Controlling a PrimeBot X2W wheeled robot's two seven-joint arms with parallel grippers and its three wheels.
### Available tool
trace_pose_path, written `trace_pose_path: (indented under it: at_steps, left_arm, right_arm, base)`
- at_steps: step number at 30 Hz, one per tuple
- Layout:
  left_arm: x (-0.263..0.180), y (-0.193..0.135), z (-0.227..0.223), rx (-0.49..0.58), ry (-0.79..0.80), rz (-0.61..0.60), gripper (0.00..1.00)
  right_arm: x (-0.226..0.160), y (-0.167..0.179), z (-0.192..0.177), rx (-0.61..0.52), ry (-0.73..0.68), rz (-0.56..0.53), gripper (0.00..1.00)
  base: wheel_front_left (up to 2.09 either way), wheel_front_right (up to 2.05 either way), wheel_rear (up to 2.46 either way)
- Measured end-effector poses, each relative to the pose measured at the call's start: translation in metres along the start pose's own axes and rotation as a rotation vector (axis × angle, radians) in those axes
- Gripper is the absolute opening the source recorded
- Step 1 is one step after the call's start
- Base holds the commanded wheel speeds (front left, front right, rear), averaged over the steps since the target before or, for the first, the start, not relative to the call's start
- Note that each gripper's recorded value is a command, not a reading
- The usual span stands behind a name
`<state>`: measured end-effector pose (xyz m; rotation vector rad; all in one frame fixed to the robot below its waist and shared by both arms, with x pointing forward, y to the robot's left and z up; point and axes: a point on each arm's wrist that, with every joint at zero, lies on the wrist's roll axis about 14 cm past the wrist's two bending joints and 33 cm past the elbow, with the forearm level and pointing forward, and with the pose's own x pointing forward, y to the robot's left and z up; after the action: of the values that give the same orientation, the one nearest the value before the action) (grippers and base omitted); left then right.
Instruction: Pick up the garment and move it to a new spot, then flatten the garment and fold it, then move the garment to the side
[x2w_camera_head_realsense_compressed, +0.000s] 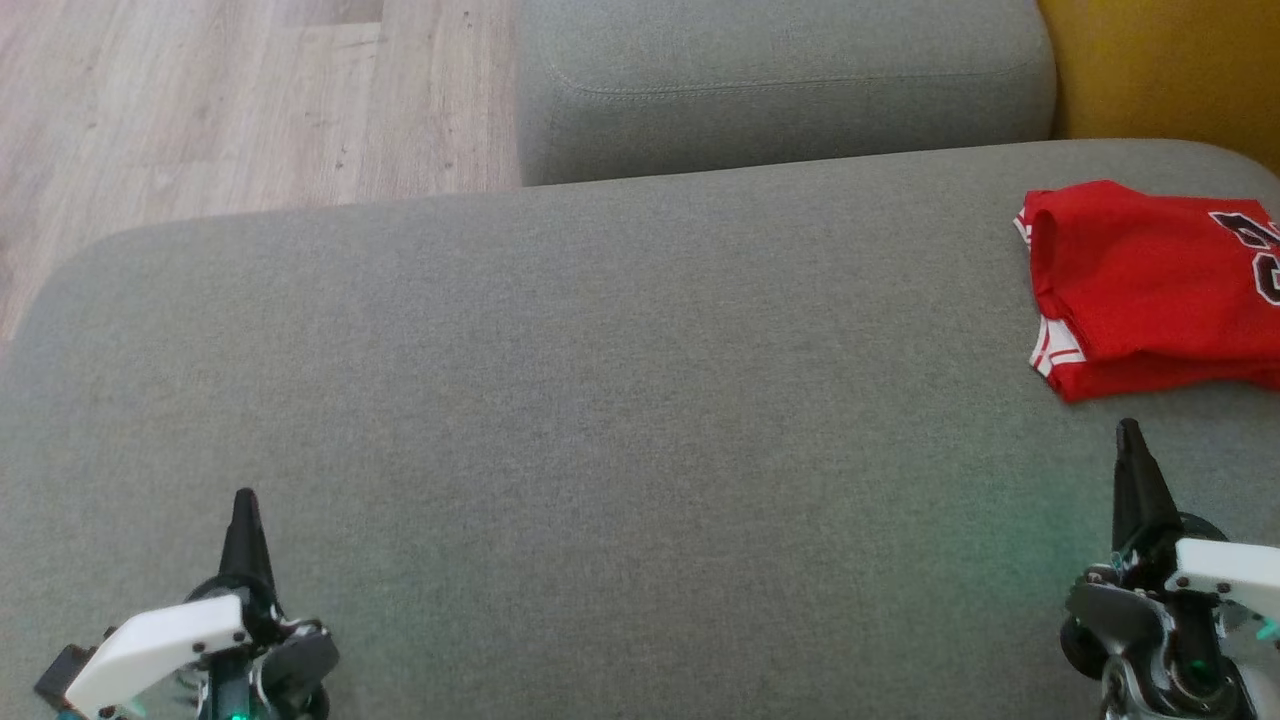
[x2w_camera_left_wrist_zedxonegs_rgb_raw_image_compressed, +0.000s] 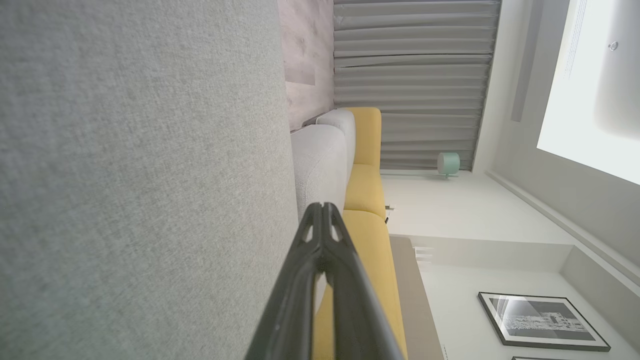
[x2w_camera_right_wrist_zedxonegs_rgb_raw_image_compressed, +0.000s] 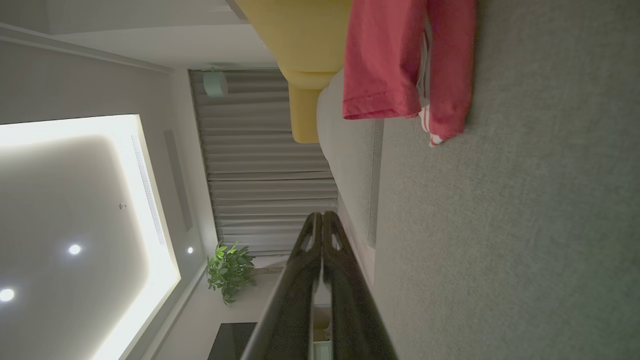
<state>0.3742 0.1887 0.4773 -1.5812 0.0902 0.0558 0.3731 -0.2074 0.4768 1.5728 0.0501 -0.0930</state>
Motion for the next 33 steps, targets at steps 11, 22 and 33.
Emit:
trace_pose_path:
  at_steps: [11, 22, 33]
  left_arm:
    - [-0.0001, -0.0001, 0.0009, -0.001, -0.002, 0.000, 0.00]
    - [-0.0001, 0.0000, 0.0005, -0.003, 0.001, 0.000, 0.00]
    - [-0.0001, -0.0001, 0.0011, -0.004, -0.001, -0.001, 0.00]
  right_arm:
    - [-0.0001, 0.0000, 0.0009, 0.001, -0.002, 0.000, 0.00]
    - [-0.0001, 0.0000, 0.0008, 0.003, -0.001, 0.000, 0.00]
    - [-0.0002, -0.0001, 0.0000, 0.008, -0.002, 0.000, 0.00]
  base:
    - [0.00, 0.00, 0.00]
    - [0.00, 0.00, 0.00]
    - [0.00, 0.00, 0.00]
